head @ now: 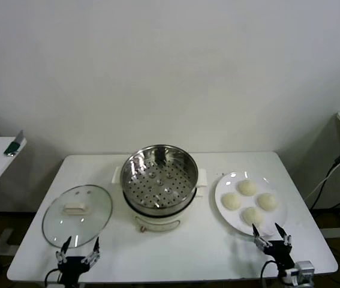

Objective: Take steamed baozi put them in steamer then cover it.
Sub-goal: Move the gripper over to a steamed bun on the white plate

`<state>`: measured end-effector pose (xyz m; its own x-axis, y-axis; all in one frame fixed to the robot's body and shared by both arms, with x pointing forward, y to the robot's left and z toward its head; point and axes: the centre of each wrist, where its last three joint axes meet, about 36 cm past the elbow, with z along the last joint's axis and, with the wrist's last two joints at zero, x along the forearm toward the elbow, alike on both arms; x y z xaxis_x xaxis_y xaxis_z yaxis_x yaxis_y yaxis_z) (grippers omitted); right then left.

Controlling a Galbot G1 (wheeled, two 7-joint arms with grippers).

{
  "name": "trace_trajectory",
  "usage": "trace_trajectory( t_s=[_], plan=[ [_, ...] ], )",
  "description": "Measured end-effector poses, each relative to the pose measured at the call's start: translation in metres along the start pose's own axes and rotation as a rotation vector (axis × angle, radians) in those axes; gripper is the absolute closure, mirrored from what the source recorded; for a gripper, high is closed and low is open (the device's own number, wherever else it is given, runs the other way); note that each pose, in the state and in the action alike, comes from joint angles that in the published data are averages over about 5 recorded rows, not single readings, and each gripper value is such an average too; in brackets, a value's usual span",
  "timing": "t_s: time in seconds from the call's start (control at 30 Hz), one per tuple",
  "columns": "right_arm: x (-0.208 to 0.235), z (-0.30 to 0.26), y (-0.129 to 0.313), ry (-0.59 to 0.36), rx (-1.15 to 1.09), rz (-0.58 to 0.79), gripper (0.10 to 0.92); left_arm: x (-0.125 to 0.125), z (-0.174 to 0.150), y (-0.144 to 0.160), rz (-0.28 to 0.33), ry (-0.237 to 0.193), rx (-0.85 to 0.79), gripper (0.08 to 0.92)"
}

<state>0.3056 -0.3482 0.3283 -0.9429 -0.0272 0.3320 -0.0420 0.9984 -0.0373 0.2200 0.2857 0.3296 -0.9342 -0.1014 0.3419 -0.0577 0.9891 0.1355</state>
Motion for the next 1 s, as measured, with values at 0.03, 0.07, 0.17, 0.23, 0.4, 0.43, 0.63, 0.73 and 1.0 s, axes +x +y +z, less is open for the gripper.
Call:
trace_trajectory(
  t_s=[0.03,0.07,0.17,0.23,0.4,0.43,0.63,0.73,1.0],
  plan=[
    [-0.003,-0.004,-0.001,-0.002,0.005,-0.001,0.200,0.000,0.000,0.000,0.000,-0.001,0.000,0.177],
    [-0.006,-0.008,-0.002,-0.005,0.012,-0.003,0.200,0.000,0.000,0.000,0.001,-0.001,0.000,0.177],
    [-0.028,-0.034,-0.011,-0.018,0.057,-0.016,0.200,0.000,-0.001,-0.001,0.002,-0.003,0.001,0.177],
    [-0.046,-0.052,-0.019,-0.023,0.101,-0.032,0.200,0.001,0.000,-0.002,0.004,-0.004,0.001,0.177],
    [-0.091,-0.104,-0.037,-0.011,0.266,-0.124,0.200,0.002,0.001,-0.003,0.011,-0.008,0.003,0.177],
    [-0.099,-0.116,-0.040,-0.002,0.310,-0.151,0.200,0.002,0.001,-0.003,0.013,-0.009,0.003,0.177],
    [-0.142,-0.176,-0.060,0.077,0.618,-0.344,0.200,0.001,-0.001,-0.005,0.021,-0.019,0.005,0.177],
    [-0.160,-0.201,-0.071,0.139,0.770,-0.447,0.200,0.001,-0.001,-0.006,0.024,-0.022,0.005,0.177],
    [-0.201,-0.262,-0.097,0.344,1.072,-0.718,0.200,0.003,0.000,-0.006,0.028,-0.021,-0.001,0.177]
  ],
)
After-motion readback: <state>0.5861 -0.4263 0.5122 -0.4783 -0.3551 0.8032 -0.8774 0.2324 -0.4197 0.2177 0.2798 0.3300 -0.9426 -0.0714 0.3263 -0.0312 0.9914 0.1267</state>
